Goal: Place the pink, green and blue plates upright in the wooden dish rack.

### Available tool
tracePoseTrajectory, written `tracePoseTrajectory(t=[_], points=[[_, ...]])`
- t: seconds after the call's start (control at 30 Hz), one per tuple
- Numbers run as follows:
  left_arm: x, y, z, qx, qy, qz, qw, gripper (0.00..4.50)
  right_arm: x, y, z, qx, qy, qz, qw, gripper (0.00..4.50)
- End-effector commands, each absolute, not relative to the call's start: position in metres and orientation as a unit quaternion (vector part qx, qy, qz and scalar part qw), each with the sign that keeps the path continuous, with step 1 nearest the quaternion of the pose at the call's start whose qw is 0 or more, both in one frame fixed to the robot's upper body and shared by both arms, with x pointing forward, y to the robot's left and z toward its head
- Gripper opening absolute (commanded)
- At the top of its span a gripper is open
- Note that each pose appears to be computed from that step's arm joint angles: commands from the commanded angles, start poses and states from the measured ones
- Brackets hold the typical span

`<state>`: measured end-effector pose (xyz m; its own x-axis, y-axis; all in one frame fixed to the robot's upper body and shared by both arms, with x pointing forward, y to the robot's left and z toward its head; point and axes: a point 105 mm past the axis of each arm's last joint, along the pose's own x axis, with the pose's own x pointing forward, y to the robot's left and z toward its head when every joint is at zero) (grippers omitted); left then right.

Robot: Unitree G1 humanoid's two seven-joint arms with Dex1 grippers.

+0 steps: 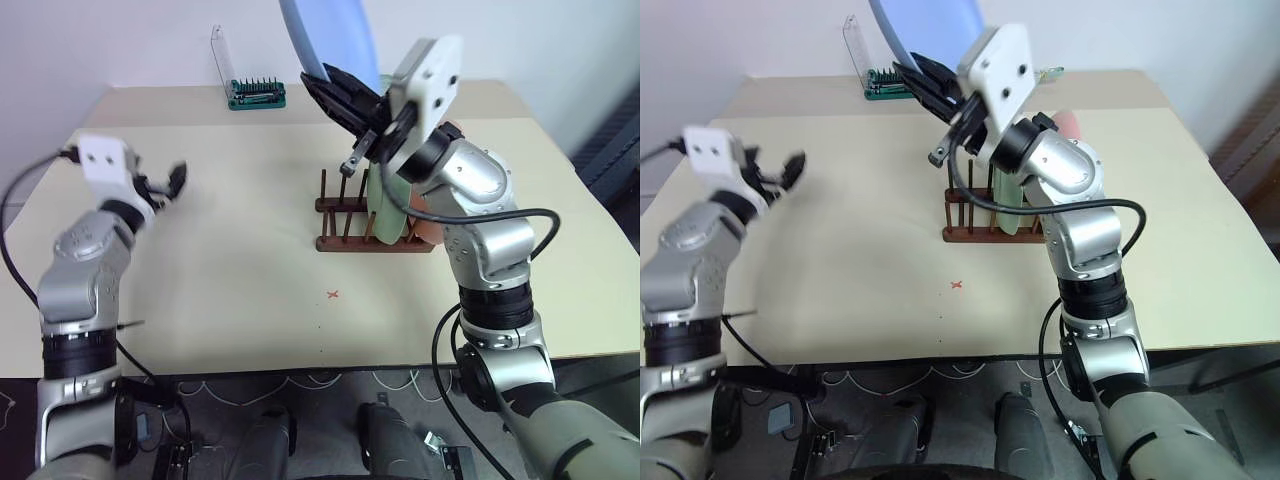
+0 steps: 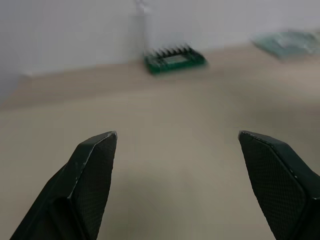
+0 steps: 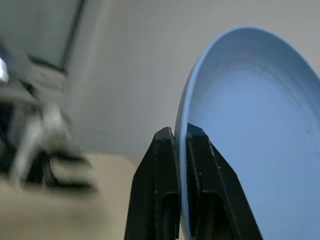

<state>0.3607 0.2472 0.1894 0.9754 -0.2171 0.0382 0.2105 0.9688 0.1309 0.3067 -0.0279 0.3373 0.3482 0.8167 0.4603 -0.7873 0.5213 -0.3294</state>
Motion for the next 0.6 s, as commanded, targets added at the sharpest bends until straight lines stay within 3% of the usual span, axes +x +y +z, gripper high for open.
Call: tracePoseTrajectory(t=[0.03, 0.33, 0.6], points=[[0.340, 0.217, 0.197, 0.067, -0.060, -0.210, 0.974, 3.98, 0.292, -0.029, 0.337, 0.081, -0.253, 0.520, 0.812, 0.00], [0.321, 0.195, 0.156, 0.060, -0.004, -0.286, 0.956, 3.98, 0.295, -0.018, 0.306, 0.199, -0.145, 0.496, 0.833, 0.00], [0.320, 0.190, 0.154, 0.049, -0.010, -0.300, 0.953, 3.98, 0.320, -0.036, 0.298, 0.249, -0.114, 0.425, 0.863, 0.00]])
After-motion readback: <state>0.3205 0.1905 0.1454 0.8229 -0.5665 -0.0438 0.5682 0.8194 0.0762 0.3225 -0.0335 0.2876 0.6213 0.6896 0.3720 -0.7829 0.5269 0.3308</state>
